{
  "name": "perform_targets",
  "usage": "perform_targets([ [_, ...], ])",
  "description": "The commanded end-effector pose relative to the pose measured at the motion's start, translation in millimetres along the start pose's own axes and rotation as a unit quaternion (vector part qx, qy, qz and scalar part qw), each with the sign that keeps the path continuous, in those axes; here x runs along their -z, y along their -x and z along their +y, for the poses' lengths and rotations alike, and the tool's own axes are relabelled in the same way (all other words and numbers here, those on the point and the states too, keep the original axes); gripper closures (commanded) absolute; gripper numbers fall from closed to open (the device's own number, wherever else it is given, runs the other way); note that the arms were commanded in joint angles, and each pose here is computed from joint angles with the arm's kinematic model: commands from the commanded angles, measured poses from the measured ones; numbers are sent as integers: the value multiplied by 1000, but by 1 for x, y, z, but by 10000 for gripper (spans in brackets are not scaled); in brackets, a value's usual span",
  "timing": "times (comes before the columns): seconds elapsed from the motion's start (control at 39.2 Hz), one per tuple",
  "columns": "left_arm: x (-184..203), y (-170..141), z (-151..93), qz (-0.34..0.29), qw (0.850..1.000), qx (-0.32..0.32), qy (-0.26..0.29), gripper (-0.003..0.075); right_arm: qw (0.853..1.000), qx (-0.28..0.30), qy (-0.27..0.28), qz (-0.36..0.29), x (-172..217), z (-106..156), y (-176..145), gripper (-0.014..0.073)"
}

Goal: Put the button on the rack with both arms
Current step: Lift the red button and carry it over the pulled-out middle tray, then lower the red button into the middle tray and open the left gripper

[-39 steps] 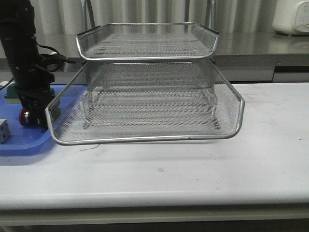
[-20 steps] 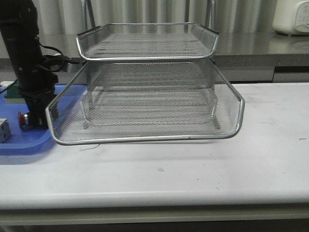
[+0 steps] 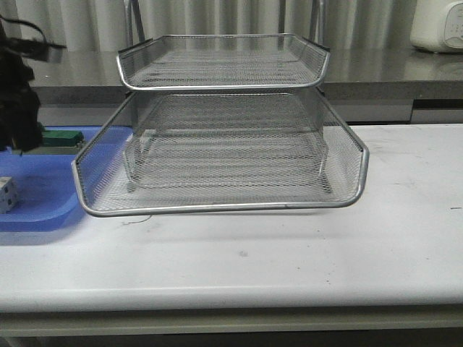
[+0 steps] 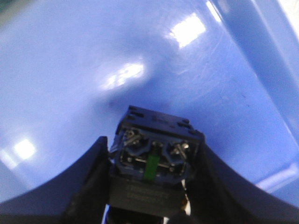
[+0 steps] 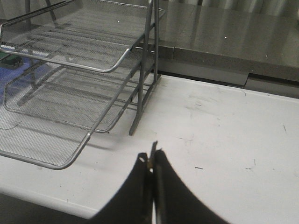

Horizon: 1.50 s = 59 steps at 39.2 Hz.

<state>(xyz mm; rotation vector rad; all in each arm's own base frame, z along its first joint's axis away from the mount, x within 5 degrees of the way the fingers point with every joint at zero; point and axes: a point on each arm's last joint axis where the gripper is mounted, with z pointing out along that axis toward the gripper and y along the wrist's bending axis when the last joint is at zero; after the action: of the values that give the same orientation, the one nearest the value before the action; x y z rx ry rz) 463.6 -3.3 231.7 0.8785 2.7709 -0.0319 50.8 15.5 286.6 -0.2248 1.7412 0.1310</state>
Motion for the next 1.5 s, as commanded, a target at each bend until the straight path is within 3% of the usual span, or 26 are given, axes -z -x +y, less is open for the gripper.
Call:
perform_targets([
  [0.0,74,-5,-9,-47,998,30,14,616,999,-2,-8,-45,2,-2,14,705],
  [0.18,123,-11,-33,-93,995,24,26,616,999,-2,-8,-45,2,-2,14,705],
  [0.51,177,-12,-113,-143,988,-58,19,616,999,-2,-8,-45,2,-2,14,705],
  [0.71,171,15,-186,-167,974,-139,-60,616,999,-2,-8,-45,2,-2,14,705],
  [0.99,127,46,-259,-150,958,-224,-94,616,999,-2,-8,-45,2,-2,14,705],
  [1.12,105,58,-270,-155,956,-232,-89,614,999,-2,-8,-45,2,-2,14,705],
  [1.38,72,71,-270,-149,959,-230,-77,609,999,-2,-8,-45,2,-2,14,705],
  [1.48,63,74,-270,-143,960,-230,-75,557,999,-2,-8,-45,2,-2,14,705],
])
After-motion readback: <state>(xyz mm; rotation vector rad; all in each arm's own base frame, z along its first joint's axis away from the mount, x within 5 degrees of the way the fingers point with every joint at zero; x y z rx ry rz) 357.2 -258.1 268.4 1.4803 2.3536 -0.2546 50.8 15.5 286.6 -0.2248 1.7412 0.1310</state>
